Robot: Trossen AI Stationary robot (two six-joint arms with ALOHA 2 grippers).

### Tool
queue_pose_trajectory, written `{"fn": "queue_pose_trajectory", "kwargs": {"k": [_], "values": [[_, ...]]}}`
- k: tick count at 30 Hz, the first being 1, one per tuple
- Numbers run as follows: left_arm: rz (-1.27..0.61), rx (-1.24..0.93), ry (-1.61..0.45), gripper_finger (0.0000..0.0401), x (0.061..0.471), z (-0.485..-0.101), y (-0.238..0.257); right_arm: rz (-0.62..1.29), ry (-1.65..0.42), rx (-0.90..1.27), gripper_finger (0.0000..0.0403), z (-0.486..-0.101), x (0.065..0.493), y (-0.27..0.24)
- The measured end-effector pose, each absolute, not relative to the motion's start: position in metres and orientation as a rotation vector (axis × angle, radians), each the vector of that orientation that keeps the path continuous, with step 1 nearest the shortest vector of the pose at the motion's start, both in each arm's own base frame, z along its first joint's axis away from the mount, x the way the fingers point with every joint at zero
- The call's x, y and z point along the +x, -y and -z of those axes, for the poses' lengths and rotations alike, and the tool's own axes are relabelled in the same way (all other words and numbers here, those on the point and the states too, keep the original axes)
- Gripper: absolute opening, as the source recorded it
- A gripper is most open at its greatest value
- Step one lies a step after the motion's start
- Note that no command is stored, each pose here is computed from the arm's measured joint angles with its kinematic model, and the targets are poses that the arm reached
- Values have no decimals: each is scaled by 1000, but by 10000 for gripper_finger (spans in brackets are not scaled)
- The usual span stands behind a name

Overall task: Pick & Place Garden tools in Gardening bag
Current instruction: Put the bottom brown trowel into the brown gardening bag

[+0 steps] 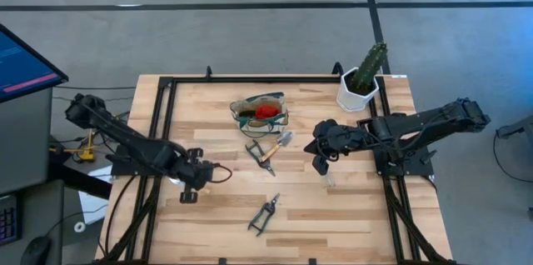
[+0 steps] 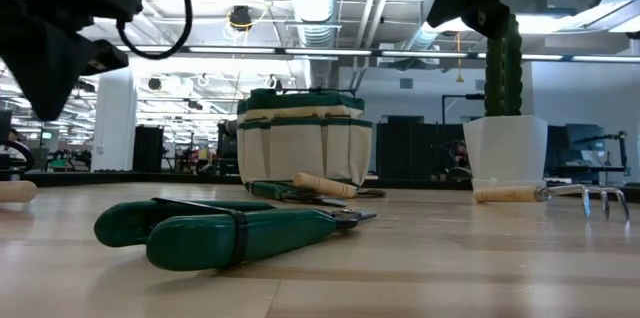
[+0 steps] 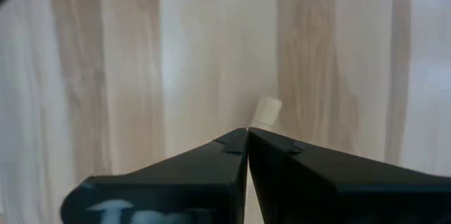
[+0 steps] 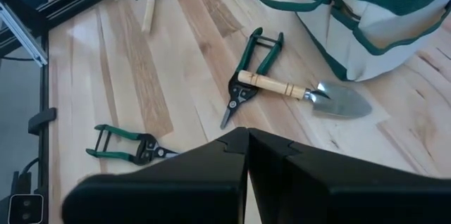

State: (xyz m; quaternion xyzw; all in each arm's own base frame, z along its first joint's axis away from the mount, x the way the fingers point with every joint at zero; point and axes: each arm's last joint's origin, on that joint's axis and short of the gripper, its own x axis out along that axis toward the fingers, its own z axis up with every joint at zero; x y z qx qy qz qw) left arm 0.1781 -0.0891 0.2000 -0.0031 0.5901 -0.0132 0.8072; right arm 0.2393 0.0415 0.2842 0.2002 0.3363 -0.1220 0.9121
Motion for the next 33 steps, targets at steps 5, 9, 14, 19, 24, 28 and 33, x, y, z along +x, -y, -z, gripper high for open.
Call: {"fn": "queue_pose_trajectory", "kwargs": {"k": [5,9,14,19,24,28,33], "values": [[72,-21,-1290,2,176,-200,92,250,-693,407,0,-284,239,-42],[111,-40,-1343,2,172,-199,93,250,-693,407,0,-284,239,-42],[106,-33,-1387,3,168,-198,91,249,-694,406,0,-284,239,-42],[19,-92,-1412,22,164,-189,89,249,-694,406,0,-284,239,-42],[3,-141,-1525,62,149,-166,83,249,-694,404,0,-284,239,-42],[19,-161,-1560,94,144,-158,82,248,-694,403,0,-284,239,-42],[11,-138,-1521,127,147,-158,82,249,-695,403,0,-284,239,-42]]}}
